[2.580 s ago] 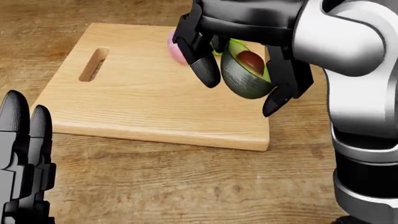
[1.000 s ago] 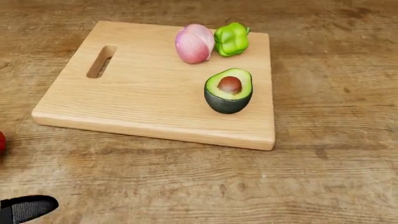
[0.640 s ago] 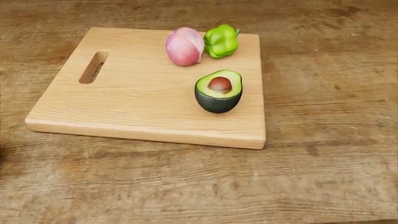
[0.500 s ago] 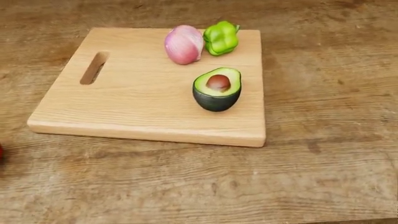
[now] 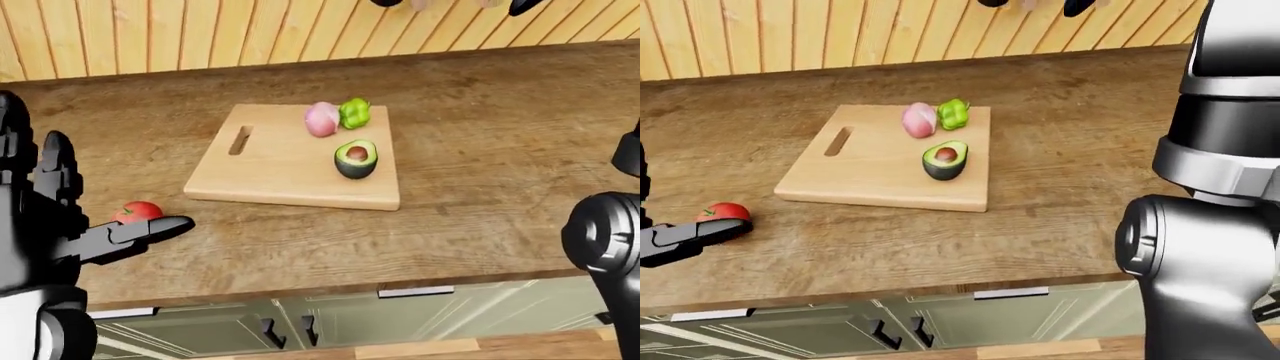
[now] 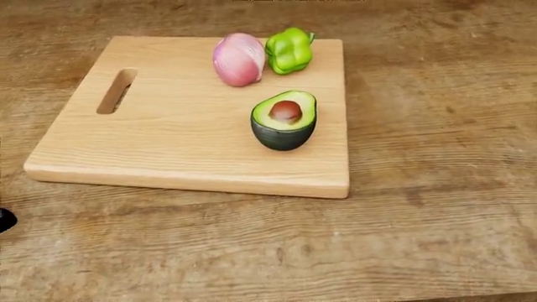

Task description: Place the avocado, onion, tomato and bell pepper on the cutting board.

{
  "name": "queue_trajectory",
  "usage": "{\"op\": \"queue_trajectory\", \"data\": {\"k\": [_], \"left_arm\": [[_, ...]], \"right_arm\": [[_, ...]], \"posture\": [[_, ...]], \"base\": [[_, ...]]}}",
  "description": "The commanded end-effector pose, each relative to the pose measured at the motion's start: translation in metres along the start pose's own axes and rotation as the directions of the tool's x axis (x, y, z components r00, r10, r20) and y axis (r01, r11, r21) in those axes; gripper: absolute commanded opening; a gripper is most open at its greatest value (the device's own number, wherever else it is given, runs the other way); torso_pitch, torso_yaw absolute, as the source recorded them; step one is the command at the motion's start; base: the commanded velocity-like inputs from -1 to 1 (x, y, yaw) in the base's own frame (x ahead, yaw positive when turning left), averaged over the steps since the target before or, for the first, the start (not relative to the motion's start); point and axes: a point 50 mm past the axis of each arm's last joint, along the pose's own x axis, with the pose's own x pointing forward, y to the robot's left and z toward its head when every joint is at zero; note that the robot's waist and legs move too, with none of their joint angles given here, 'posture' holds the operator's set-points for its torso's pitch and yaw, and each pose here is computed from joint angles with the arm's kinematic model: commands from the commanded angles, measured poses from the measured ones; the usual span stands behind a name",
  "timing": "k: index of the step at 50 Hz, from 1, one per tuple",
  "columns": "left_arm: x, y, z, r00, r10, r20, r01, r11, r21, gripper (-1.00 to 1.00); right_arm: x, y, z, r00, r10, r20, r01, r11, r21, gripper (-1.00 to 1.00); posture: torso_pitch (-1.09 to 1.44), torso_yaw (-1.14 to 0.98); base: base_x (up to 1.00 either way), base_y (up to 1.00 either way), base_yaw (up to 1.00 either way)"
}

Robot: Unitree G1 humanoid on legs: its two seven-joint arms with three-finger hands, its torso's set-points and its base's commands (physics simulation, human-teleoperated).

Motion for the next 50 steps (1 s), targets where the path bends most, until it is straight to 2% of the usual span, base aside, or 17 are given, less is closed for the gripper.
{"op": "queue_trajectory", "data": {"k": [1,13,17,18,19,23,27,28,32,50], "left_arm": [[0.000,0.002,0.006,0.998,0.009,0.063,-0.012,0.999,0.040,1.00],[0.011,-0.001,-0.011,1.000,0.010,0.029,-0.011,0.999,0.042,1.00],[0.012,0.000,-0.010,0.998,0.036,0.044,-0.040,0.996,0.082,1.00],[0.012,0.001,-0.010,0.997,0.055,0.063,-0.063,0.989,0.132,1.00],[0.012,-0.001,-0.012,0.998,0.042,0.052,-0.048,0.992,0.120,1.00],[0.012,-0.001,-0.014,0.998,0.041,0.048,-0.047,0.991,0.128,1.00],[0.012,-0.002,-0.018,0.998,0.047,0.050,-0.054,0.987,0.151,1.00],[0.012,-0.002,-0.018,0.996,0.059,0.062,-0.070,0.982,0.178,1.00],[0.011,-0.005,-0.021,0.997,0.054,0.064,-0.066,0.977,0.201,1.00],[0.017,-0.012,-0.045,0.999,0.040,0.021,-0.044,0.975,0.217,1.00]], "right_arm": [[-0.004,-0.017,0.008,0.997,-0.069,0.031,0.070,0.997,-0.019,1.00],[-0.004,-0.017,0.008,0.997,-0.066,0.031,0.067,0.998,-0.021,1.00],[-0.005,-0.017,0.006,0.997,-0.068,0.025,0.068,0.997,-0.021,1.00],[-0.005,-0.018,0.006,0.997,-0.067,0.025,0.068,0.997,-0.022,1.00],[-0.005,-0.020,0.006,0.997,-0.069,0.024,0.070,0.997,-0.024,1.00],[-0.006,-0.017,0.006,0.997,-0.068,0.023,0.069,0.997,-0.022,1.00],[-0.006,-0.015,0.006,0.998,-0.063,0.024,0.064,0.998,-0.021,1.00],[-0.006,-0.015,0.006,0.998,-0.063,0.025,0.063,0.998,-0.020,1.00],[-0.006,-0.012,0.005,0.998,-0.059,0.021,0.060,0.998,-0.020,1.00],[-0.008,-0.009,0.003,0.999,-0.049,0.019,0.049,0.999,-0.023,1.00]], "posture": [[0.00,0.00],[0.00,0.00],[0.00,0.00],[0.00,0.00],[0.00,0.00],[0.00,0.00],[0.00,0.00],[0.00,0.00],[0.00,0.00],[0.00,0.00]], "base": [[0.00,0.00,0.00],[0.00,0.00,0.00],[0.00,0.00,0.00],[0.00,0.00,0.00],[0.00,0.00,0.00],[0.00,0.00,0.00],[0.00,0.00,0.00],[0.00,0.00,0.00],[0.00,0.00,0.00],[0.00,0.00,0.00]]}}
